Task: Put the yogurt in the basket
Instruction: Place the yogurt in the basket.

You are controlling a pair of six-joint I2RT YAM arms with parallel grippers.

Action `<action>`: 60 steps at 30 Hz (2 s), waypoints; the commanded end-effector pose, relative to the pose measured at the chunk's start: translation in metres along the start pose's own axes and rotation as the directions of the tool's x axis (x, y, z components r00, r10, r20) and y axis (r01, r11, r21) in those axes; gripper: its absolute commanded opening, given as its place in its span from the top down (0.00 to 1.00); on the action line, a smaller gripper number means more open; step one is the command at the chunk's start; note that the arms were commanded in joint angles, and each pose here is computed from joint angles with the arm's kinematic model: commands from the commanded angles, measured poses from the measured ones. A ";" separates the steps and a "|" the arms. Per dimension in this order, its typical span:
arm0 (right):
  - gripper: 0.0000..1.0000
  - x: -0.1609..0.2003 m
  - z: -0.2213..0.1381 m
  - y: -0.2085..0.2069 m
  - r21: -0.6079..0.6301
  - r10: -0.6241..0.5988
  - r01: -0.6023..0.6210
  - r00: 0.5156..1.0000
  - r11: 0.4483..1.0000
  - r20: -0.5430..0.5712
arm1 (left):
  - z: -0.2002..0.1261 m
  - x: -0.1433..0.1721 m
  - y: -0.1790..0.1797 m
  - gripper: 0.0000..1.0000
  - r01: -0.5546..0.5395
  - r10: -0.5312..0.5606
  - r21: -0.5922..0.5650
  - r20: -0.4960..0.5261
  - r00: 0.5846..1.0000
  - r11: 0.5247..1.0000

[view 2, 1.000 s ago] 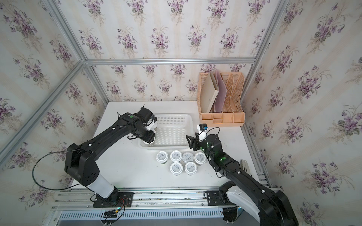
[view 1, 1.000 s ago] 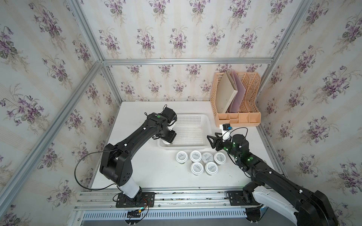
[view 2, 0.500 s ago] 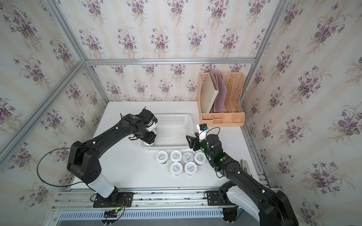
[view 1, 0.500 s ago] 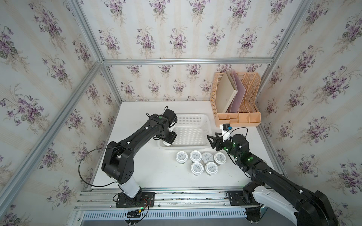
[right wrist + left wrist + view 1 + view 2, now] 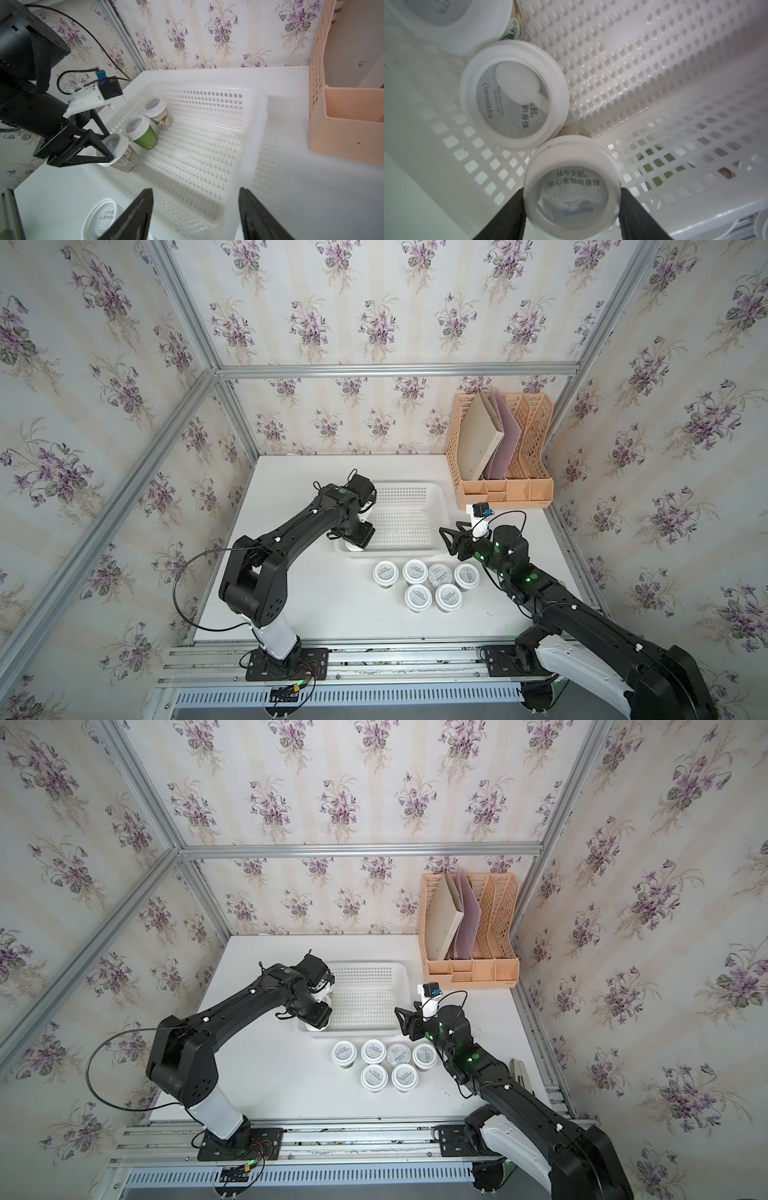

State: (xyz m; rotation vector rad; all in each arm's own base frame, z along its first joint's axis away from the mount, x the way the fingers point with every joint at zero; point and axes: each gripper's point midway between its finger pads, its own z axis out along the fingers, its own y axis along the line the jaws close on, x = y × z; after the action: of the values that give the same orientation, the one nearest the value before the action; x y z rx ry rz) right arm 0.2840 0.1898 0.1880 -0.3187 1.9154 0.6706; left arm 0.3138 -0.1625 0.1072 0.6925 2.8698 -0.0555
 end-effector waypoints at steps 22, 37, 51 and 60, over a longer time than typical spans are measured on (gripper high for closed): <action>0.30 -0.003 0.000 0.003 -0.010 -0.001 0.001 1.000 1.000 0.007 | -0.011 -0.010 0.005 0.25 0.028 -0.027 -0.017 0.042 0.999 0.999; 0.30 -0.002 0.003 0.002 -0.008 0.000 0.000 1.000 1.000 -0.004 | -0.070 -0.021 -0.003 0.21 0.040 -0.045 0.030 0.219 0.975 0.999; 0.30 0.004 -0.003 0.021 -0.023 -0.014 0.012 0.996 1.000 -0.090 | -0.124 -0.036 0.012 0.19 0.228 -0.248 0.120 0.673 0.697 0.966; 0.30 0.010 -0.026 0.056 -0.041 -0.006 -0.004 0.972 0.999 -0.236 | -0.128 -0.021 0.018 0.19 0.273 -0.358 0.254 0.809 0.467 0.928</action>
State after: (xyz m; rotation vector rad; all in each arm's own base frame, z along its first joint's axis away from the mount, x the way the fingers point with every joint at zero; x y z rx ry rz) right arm 0.2415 0.2262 0.2160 -0.4580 2.0236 0.7335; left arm 0.3091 -0.1457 0.2075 0.1182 2.1274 -0.3899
